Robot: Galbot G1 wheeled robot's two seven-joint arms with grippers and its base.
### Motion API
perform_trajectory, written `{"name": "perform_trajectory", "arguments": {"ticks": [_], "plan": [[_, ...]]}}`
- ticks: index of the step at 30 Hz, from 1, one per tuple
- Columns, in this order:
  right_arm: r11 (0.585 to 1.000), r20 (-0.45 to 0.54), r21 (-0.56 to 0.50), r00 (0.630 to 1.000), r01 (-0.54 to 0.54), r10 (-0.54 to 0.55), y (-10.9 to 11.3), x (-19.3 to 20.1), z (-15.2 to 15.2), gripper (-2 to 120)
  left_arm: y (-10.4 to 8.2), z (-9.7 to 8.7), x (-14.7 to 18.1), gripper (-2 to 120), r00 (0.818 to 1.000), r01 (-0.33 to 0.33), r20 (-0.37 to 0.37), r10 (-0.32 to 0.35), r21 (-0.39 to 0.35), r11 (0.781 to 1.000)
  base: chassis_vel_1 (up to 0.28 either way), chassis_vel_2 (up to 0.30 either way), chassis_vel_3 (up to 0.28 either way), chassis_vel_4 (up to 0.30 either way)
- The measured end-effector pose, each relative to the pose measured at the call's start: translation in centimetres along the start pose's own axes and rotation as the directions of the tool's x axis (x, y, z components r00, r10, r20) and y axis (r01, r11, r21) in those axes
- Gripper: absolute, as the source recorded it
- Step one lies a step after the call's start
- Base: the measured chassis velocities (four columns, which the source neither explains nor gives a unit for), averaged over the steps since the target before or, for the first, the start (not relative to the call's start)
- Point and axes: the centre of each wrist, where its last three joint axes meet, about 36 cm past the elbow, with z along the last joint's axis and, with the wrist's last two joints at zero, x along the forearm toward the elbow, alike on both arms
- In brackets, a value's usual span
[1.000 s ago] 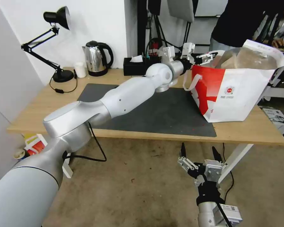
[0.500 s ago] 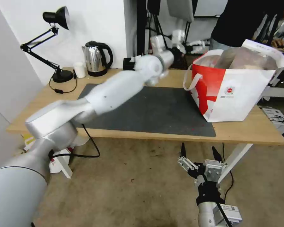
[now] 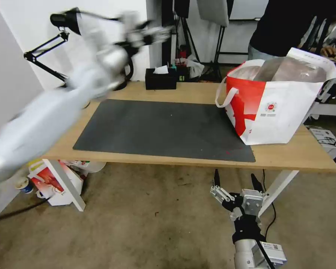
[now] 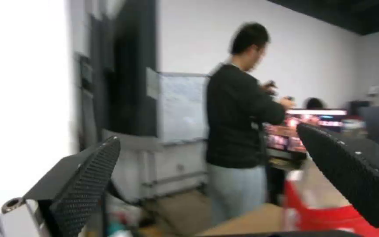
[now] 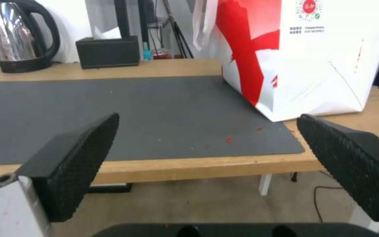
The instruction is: Pick up the trash from the table and place it into the takeout bag.
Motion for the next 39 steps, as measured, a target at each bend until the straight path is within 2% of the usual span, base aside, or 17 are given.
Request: {"name": "perform_trajectory", "arguments": {"ticks": [1,2,4,6,8,10,12,14,16,18,20,22,23,26,32,35,39], "plan": [[1.0,0.0,0.0,1.0,0.0,0.0,0.0,0.0,0.0,100,0.5,-0.2,4.8,100,0.999,0.039,0.016,-0.038,-0.058,0.998,0.0,0.0,0.0,0.0],[1.0,0.0,0.0,1.0,0.0,0.0,0.0,0.0,0.0,100,0.4,0.2,6.9,100,0.998,0.056,0.015,-0.055,-0.068,0.996,0.0,0.0,0.0,0.0],[1.0,0.0,0.0,1.0,0.0,0.0,0.0,0.0,0.0,100,0.4,0.3,7.4,100,0.998,0.06,0.015,-0.06,-0.07,0.996,0.0,0.0,0.0,0.0],[1.0,0.0,0.0,1.0,0.0,0.0,0.0,0.0,0.0,100,0.4,1.0,11.6,100,0.992,0.122,0.009,-0.122,-0.099,0.988,0.0,0.0,0.0,0.0],[1.0,0.0,0.0,1.0,0.0,0.0,0.0,0.0,0.0,100,0.5,1.3,12.4,100,0.991,0.135,0.006,-0.136,-0.11,0.985,0.0,0.0,0.0,0.0],[1.0,0.0,0.0,1.0,0.0,0.0,0.0,0.0,0.0,100,0.3,2.3,14.2,100,0.986,0.167,0.002,-0.168,-0.125,0.978,0.0,0.0,0.0,0.0],[1.0,0.0,0.0,1.0,0.0,0.0,0.0,0.0,0.0,100,-1.1,4.7,16.8,100,0.972,0.235,0.024,-0.234,-0.128,0.963,0.0,0.0,0.0,0.0],[1.0,0.0,0.0,1.0,0.0,0.0,0.0,0.0,0.0,100,-1.4,5.1,17.3,100,0.969,0.247,0.028,-0.245,-0.132,0.96,0.0,0.0,0.0,0.0],[1.0,0.0,0.0,1.0,0.0,0.0,0.0,0.0,0.0,100,-2.5,6.4,18.8,100,0.96,0.281,0.031,-0.279,-0.142,0.949,0.0,0.0,0.0,0.0],[1.0,0.0,0.0,1.0,0.0,0.0,0.0,0.0,0.0,100,-6.2,8.9,21.7,100,0.935,0.356,0.03,-0.354,-0.101,0.929,0.0,0.0,0.0,0.0],[1.0,0.0,0.0,1.0,0.0,0.0,0.0,0.0,0.0,100,-7.1,9.3,22.2,100,0.928,0.372,0.035,-0.371,-0.092,0.923,0.0,0.0,0.0,0.0],[1.0,0.0,0.0,1.0,0.0,0.0,0.0,0.0,0.0,100,-10.2,10.7,23.9,100,0.906,0.423,0.043,-0.421,-0.075,0.903,0.0,0.0,0.0,0.0],[1.0,0.0,0.0,1.0,0.0,0.0,0.0,0.0,0.0,100,-10.2,10.7,23.9,100,0.906,0.423,0.043,-0.421,-0.075,0.903,0.0,0.0,0.0,0.0],[1.0,0.0,0.0,1.0,0.0,0.0,0.0,0.0,0.0,100,-13.4,11.8,25.0,100,0.889,0.458,0.045,-0.457,-0.056,0.887,0.0,0.0,0.0,0.0],[1.0,0.0,0.0,1.0,0.0,0.0,0.0,0.0,0.0,100,-15.8,13.4,25.5,100,0.872,0.49,0.039,-0.488,-0.073,0.869,0.0,0.0,0.0,0.0],[1.0,0.0,0.0,1.0,0.0,0.0,0.0,0.0,0.0,100,-17.4,15.0,26.2,100,0.857,0.515,0.024,-0.514,-0.051,0.856,0.0,0.0,0.0,0.0],[1.0,0.0,0.0,1.0,0.0,0.0,0.0,0.0,0.0,100,-18.6,16.1,26.7,100,0.852,0.523,0.014,-0.523,-0.048,0.851,0.0,0.0,0.0,0.0]]}}
